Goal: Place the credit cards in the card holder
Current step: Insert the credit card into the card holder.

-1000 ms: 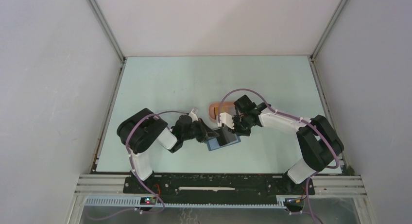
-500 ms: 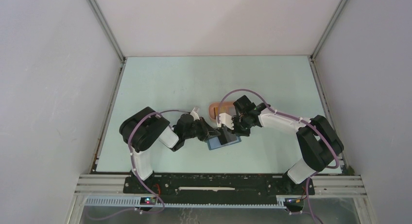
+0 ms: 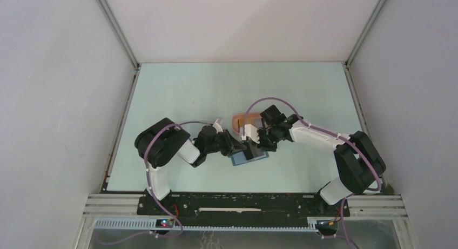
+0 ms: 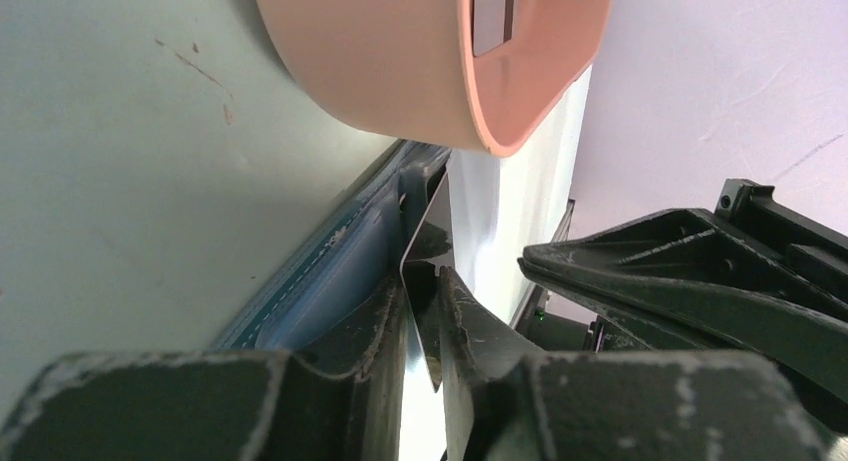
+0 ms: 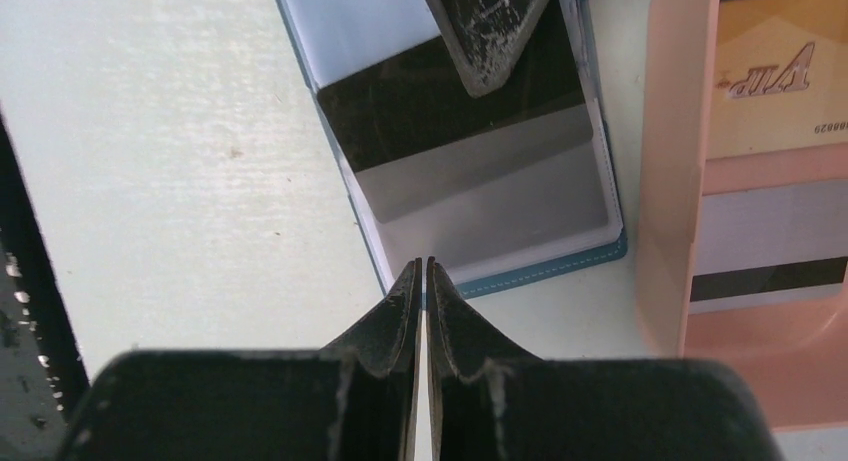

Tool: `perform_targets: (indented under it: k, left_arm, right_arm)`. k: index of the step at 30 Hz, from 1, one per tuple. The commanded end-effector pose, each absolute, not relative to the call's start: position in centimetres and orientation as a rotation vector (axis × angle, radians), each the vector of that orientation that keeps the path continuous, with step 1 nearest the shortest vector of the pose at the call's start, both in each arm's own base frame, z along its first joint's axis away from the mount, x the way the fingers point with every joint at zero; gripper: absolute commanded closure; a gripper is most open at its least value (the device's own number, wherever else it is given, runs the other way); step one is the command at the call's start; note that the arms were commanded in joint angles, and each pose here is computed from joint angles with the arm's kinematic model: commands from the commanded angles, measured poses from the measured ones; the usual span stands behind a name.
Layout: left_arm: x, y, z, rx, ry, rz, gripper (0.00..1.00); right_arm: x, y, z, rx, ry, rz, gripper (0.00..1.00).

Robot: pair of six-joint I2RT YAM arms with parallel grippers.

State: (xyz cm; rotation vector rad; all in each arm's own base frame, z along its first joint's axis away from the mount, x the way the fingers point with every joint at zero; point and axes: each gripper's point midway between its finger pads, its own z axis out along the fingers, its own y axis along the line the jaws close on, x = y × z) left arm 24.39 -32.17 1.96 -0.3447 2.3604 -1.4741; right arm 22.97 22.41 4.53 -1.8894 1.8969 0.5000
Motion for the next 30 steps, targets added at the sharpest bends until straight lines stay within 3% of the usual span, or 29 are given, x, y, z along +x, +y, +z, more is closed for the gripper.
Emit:
perform_targets:
  k: [1, 9, 17, 30]
  left_arm:
    - [24.3, -32.3, 0.8, -0.339, 2.403, -1.437, 0.76]
    - [24.2, -32.4, 0.3, -0.337, 2.419, -1.44, 0.72]
    - [24.2, -32.3, 0.2, -0.34, 2.421, -1.437, 0.69]
    - [24.1, -32.3, -0.1, -0.343, 2.43, -1.434, 0.67]
  right_arm:
    - [22.4, 25.0, 8.1, -1.838, 1.765, 0.621, 0.89]
    - [20.3, 28.4, 10.4, -1.877, 1.551, 0.755, 0.89]
    - [18.8, 31.0, 7.4, -2.051, 1.454, 0.648, 0.89]
    - [20.9, 32.7, 4.8, -2.069, 1.482, 0.437, 0.89]
